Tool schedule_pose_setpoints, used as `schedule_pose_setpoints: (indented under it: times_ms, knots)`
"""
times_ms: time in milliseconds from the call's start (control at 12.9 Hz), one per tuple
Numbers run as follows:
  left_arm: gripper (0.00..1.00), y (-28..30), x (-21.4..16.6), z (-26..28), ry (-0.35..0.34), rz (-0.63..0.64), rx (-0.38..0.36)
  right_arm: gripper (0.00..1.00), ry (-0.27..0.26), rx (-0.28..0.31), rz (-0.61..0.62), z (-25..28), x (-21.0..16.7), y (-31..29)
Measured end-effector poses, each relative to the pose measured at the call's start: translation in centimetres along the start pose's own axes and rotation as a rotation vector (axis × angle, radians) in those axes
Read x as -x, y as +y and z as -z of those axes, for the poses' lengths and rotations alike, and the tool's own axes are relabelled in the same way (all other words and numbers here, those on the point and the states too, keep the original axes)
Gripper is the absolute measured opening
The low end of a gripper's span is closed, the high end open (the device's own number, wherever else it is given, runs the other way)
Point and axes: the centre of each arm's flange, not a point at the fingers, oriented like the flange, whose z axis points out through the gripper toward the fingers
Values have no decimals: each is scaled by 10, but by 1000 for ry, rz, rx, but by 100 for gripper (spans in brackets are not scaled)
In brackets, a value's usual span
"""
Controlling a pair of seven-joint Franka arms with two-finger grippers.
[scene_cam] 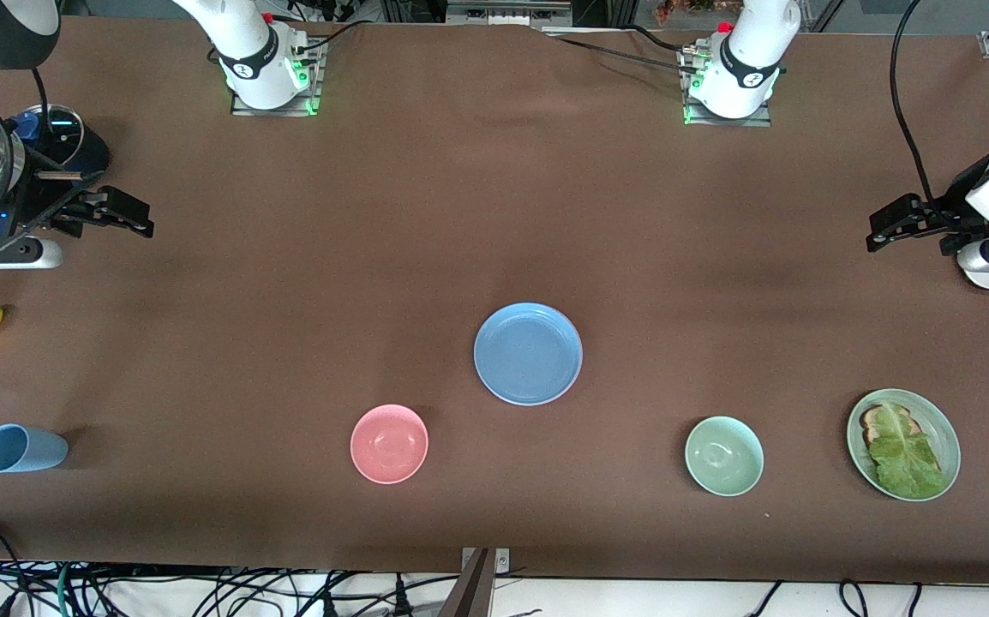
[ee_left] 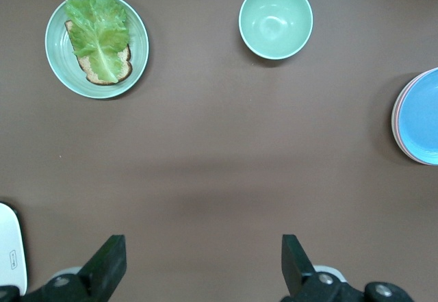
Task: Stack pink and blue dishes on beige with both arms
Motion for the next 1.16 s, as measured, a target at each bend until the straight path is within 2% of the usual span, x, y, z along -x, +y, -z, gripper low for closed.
schedule_pose_setpoints:
  times_ms: [542, 930, 1162]
  knots:
    - [100, 0, 0, 0, 0, 0, 0, 100, 13, 0, 2, 23, 5, 0]
    - [100, 0, 0, 0, 0, 0, 0, 100, -10, 17, -1, 12, -1, 3]
    - [100, 0, 0, 0, 0, 0, 0, 100, -4, 17, -2, 14, -1, 3]
